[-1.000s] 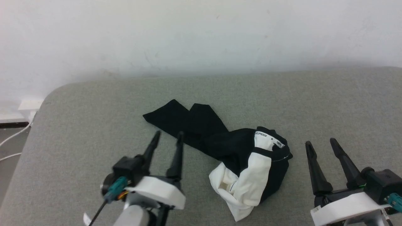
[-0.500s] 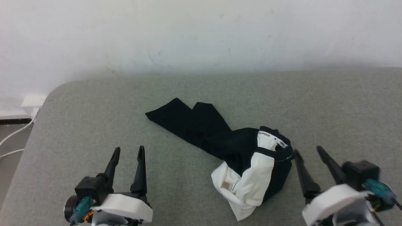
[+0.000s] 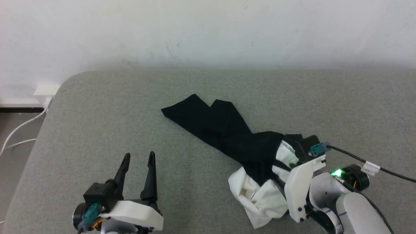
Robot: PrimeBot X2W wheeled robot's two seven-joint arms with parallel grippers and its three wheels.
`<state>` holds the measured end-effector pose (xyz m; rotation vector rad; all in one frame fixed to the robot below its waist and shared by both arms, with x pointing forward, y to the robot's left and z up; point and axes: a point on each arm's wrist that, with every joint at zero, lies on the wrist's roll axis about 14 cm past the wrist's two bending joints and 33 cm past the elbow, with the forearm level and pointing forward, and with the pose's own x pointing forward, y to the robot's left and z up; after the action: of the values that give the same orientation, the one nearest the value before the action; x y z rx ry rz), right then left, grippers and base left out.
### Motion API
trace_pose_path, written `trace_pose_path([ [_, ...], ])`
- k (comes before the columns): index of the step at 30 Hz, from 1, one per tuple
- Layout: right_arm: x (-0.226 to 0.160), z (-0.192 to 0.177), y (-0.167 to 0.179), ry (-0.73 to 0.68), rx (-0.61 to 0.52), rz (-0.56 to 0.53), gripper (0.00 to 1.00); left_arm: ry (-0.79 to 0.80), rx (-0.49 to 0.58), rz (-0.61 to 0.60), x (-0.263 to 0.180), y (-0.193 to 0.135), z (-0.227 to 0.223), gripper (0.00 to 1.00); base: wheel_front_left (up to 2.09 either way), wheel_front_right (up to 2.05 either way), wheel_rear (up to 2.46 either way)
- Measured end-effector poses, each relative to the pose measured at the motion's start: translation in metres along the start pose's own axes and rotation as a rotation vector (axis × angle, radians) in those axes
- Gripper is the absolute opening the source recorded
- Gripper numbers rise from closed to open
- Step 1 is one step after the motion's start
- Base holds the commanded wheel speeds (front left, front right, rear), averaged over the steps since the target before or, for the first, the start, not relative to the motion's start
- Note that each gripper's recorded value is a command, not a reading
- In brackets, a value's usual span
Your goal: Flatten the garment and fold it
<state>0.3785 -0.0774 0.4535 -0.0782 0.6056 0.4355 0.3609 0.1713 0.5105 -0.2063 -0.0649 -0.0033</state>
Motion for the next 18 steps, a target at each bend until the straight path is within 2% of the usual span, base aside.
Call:
trace_pose_path([
  [2, 0.002, -0.015, -0.001, 0.078, 0.020, 0.010, 0.00, 0.006, -0.002, 0.006, 0.000, 0.001, -0.002, 1.00, 0.00, 0.00, 0.00],
  [4, 0.001, -0.020, -0.002, 0.110, 0.035, 0.019, 0.00, 0.011, -0.004, 0.008, 0.000, 0.001, -0.004, 1.00, 0.00, 0.00, 0.00],
  [7, -0.006, -0.002, -0.014, 0.016, 0.050, -0.011, 0.00, 0.012, -0.007, 0.011, 0.001, 0.001, -0.004, 1.00, 0.00, 0.00, 0.00],
  [10, -0.022, 0.017, -0.043, -0.131, 0.110, -0.099, 0.00, 0.010, -0.012, 0.009, 0.002, 0.000, -0.004, 1.00, 0.00, 0.00, 0.00],
  [12, -0.037, 0.015, -0.067, -0.194, 0.156, -0.188, 0.00, 0.010, -0.014, 0.007, 0.002, -0.001, -0.004, 1.00, 0.00, 0.00, 0.00],
  [13, -0.065, -0.011, -0.102, -0.217, 0.243, -0.332, 0.00, 0.009, -0.017, 0.003, 0.002, -0.003, -0.004, 1.00, 0.00, 0.00, 0.00],
  [16, -0.096, -0.052, -0.134, -0.190, 0.323, -0.472, 0.00, 0.011, -0.020, -0.001, 0.002, -0.005, -0.005, 1.00, 0.00, 0.00, 0.00],
  [18, -0.111, -0.084, -0.146, -0.138, 0.377, -0.529, 0.00, 0.012, -0.023, -0.001, 0.002, -0.006, -0.005, 1.00, 0.00, 0.00, 0.00],
])
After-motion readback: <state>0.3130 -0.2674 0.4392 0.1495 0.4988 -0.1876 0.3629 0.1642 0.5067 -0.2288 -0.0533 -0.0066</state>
